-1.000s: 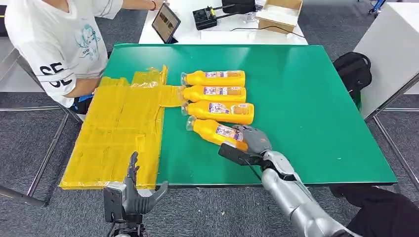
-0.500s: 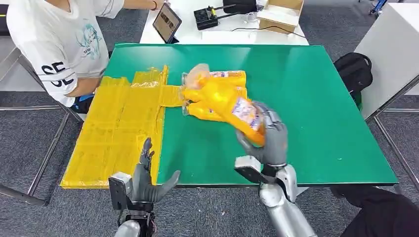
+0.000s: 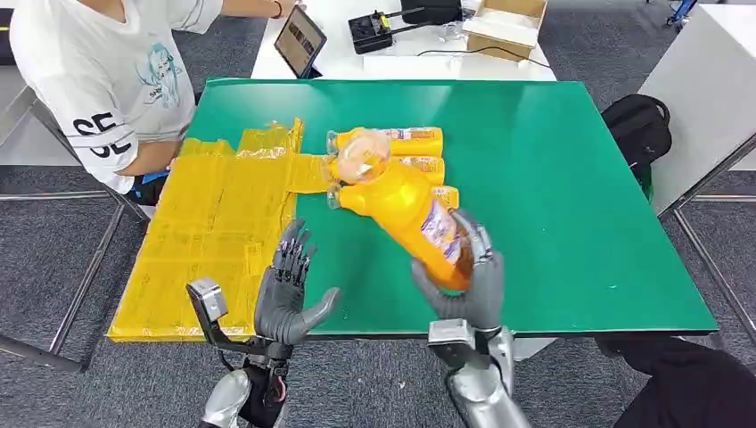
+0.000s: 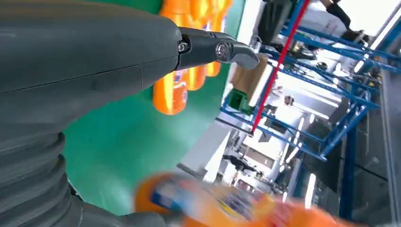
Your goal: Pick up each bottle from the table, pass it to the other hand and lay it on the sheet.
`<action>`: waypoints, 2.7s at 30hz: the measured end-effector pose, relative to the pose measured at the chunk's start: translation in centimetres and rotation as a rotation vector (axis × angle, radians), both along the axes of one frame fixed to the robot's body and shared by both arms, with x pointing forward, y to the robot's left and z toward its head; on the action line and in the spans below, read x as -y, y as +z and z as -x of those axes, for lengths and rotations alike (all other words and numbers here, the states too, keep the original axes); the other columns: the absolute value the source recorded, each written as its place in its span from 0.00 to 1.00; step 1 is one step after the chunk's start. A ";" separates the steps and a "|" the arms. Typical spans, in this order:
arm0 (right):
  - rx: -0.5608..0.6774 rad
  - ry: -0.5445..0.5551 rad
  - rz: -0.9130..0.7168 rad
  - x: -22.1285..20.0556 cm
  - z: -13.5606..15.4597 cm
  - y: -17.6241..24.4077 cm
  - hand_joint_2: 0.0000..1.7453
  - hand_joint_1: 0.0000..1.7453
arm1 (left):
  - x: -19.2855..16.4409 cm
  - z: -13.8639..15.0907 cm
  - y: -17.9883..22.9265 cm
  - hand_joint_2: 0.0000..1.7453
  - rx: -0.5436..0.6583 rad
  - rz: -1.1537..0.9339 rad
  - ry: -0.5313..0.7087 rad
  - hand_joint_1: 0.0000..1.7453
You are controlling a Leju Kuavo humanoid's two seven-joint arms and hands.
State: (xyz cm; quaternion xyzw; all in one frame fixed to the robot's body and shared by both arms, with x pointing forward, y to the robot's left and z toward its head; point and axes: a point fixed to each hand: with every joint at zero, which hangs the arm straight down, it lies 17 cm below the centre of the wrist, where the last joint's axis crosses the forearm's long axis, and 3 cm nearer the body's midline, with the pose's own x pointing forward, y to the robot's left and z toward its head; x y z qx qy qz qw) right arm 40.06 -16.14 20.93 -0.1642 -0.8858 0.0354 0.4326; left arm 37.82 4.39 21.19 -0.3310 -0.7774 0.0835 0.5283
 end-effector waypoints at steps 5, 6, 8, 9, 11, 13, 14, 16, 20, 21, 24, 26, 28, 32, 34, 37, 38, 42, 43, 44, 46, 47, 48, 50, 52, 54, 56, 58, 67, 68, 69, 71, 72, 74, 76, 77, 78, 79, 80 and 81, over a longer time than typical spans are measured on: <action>-0.076 0.070 -0.019 -3.3 0.9 -2.6 1.00 1.00 | 0.1 0.0 0.9 1.00 0.025 0.002 -0.007 0.00; -0.086 0.088 -0.017 -3.9 1.0 -2.9 1.00 1.00 | 0.2 0.1 1.0 1.00 0.027 0.000 -0.007 0.00; -0.112 0.120 -0.010 -5.1 1.3 -3.9 1.00 1.00 | 0.3 0.2 1.1 1.00 0.037 -0.005 -0.008 0.00; -0.127 0.142 -0.004 -5.9 1.5 -4.5 1.00 1.00 | 0.3 0.2 1.2 1.00 0.041 -0.008 -0.009 0.00; -0.157 0.186 0.009 -7.8 2.0 -5.6 1.00 1.00 | 0.4 0.3 1.4 1.00 0.046 -0.008 -0.011 0.00; -0.181 0.218 0.027 -9.3 2.4 -6.6 1.00 1.00 | 0.5 0.3 1.4 1.00 0.047 -0.008 -0.012 0.00; -0.191 0.229 0.031 -9.7 2.6 -7.0 1.00 1.00 | 0.5 0.4 1.4 1.00 0.048 -0.008 -0.013 0.00; -0.218 0.261 0.035 -11.0 3.0 -7.9 1.00 1.00 | 0.6 0.4 1.4 1.00 0.048 -0.009 -0.015 0.00; -0.244 0.290 0.045 -12.3 3.3 -8.9 1.00 1.00 | 1.0 0.5 1.3 1.00 0.045 -0.012 -0.033 0.00; -0.247 0.290 0.047 -12.4 3.4 -9.0 1.00 1.00 | 1.1 0.6 1.3 1.00 0.044 -0.016 -0.039 0.00; -0.255 0.290 0.053 -12.6 3.4 -9.3 1.00 1.00 | 1.6 0.8 1.2 1.00 0.046 -0.031 -0.057 0.00; -0.257 0.289 0.058 -12.6 3.4 -9.4 1.00 1.00 | 1.9 0.9 1.0 1.00 0.046 -0.040 -0.067 0.00; -0.257 0.287 0.061 -12.7 3.4 -9.5 1.00 1.00 | 2.2 1.0 0.8 1.00 0.042 -0.049 -0.078 1.00; -0.256 0.287 0.067 -12.8 3.3 -9.5 1.00 1.00 | 2.5 1.1 0.6 1.00 0.042 -0.060 -0.092 1.00; -0.257 0.285 0.068 -12.8 3.3 -9.6 1.00 1.00 | 2.7 1.2 0.5 1.00 0.041 -0.061 -0.098 1.00; -0.258 0.285 0.068 -12.9 3.2 -9.6 1.00 1.00 | 2.7 1.2 0.4 1.00 0.040 -0.061 -0.099 1.00; -0.259 0.285 0.068 -12.9 3.2 -9.6 1.00 1.00 | 2.7 1.2 0.4 1.00 0.040 -0.061 -0.099 1.00; -0.261 0.285 0.066 -12.9 3.2 -9.7 1.00 1.00 | 2.7 1.2 0.4 1.00 0.043 -0.066 -0.100 1.00; -0.262 0.287 0.066 -12.9 3.2 -9.7 1.00 1.00 | 2.7 1.2 0.5 1.00 0.044 -0.062 -0.102 1.00; -0.263 0.288 0.066 -12.9 3.2 -9.7 1.00 1.00 | 2.7 1.2 0.6 1.00 0.045 -0.051 -0.108 1.00; -0.263 0.292 0.067 -13.0 3.3 -9.7 1.00 1.00 | 2.6 1.2 0.6 1.00 0.043 -0.038 -0.115 1.00; -0.263 0.293 0.067 -13.1 3.3 -9.7 1.00 0.35 | 2.5 1.3 0.6 1.00 0.044 -0.036 -0.117 1.00; -0.263 0.294 0.067 -13.1 3.3 -9.7 1.00 0.00 | 2.5 1.2 0.6 1.00 0.043 -0.033 -0.117 1.00; -0.262 0.304 0.074 -13.4 3.3 -9.7 0.00 0.00 | 2.5 1.3 0.8 1.00 0.045 -0.022 -0.128 1.00; -0.261 0.300 0.081 -13.5 3.4 -9.7 0.00 0.00 | 2.6 1.3 0.8 1.00 0.042 -0.019 -0.133 1.00; -0.261 0.301 0.082 -13.5 3.4 -9.8 0.00 0.00 | 2.4 1.0 0.5 1.00 0.039 -0.049 -0.096 1.00; -0.270 0.305 0.057 -13.4 3.3 -9.7 0.00 0.00 | 1.3 0.1 0.2 1.00 0.056 -0.141 0.022 1.00; -0.260 0.303 0.045 -13.2 3.2 -8.9 0.00 0.00 | -0.3 -1.0 0.2 1.00 0.077 -0.211 0.137 1.00; -0.179 0.295 -0.026 -12.2 2.5 -4.7 0.00 0.00 | -10.9 -5.2 2.7 1.00 0.184 -0.440 0.651 1.00; -0.171 0.295 -0.028 -12.2 2.5 -4.4 0.00 0.00 | -11.5 -5.5 2.9 1.00 0.187 -0.442 0.666 1.00; -0.166 0.294 -0.031 -12.2 2.5 -4.2 0.00 0.00 | -11.9 -5.6 3.0 1.00 0.187 -0.444 0.676 1.00; -0.160 0.294 -0.035 -12.1 2.5 -3.9 0.00 0.00 | -12.4 -5.8 3.1 1.00 0.186 -0.446 0.691 1.00; -0.158 0.294 -0.039 -12.1 2.5 -3.7 0.00 0.00 | -12.7 -5.9 3.1 1.00 0.184 -0.448 0.699 1.00; -0.156 0.292 -0.062 -11.8 2.4 -3.5 0.00 0.00 | -13.6 -5.9 3.3 1.00 0.194 -0.466 0.751 1.00; -0.142 0.289 -0.086 -11.5 2.4 -2.9 0.00 0.00 | -15.0 -6.2 3.9 1.00 0.217 -0.509 0.833 1.00; -0.131 0.285 -0.102 -11.3 2.4 -2.5 0.00 0.00 | -15.8 -6.5 4.3 1.00 0.233 -0.548 0.882 1.00; -0.114 0.279 -0.118 -11.0 2.5 -1.9 0.00 0.00 | -16.6 -6.9 4.7 1.00 0.258 -0.614 0.938 1.00; -0.100 0.267 -0.134 -10.6 2.5 -1.4 0.00 0.00 | -17.2 -7.4 4.9 1.00 0.285 -0.705 0.990 1.00; -0.089 0.256 -0.152 -10.1 2.4 -0.9 0.00 0.00 | -17.3 -8.0 5.1 1.00 0.320 -0.809 1.030 1.00; -0.080 0.243 -0.173 -9.6 2.4 -0.4 0.00 0.00 | -17.0 -8.7 4.9 1.00 0.368 -0.951 1.054 1.00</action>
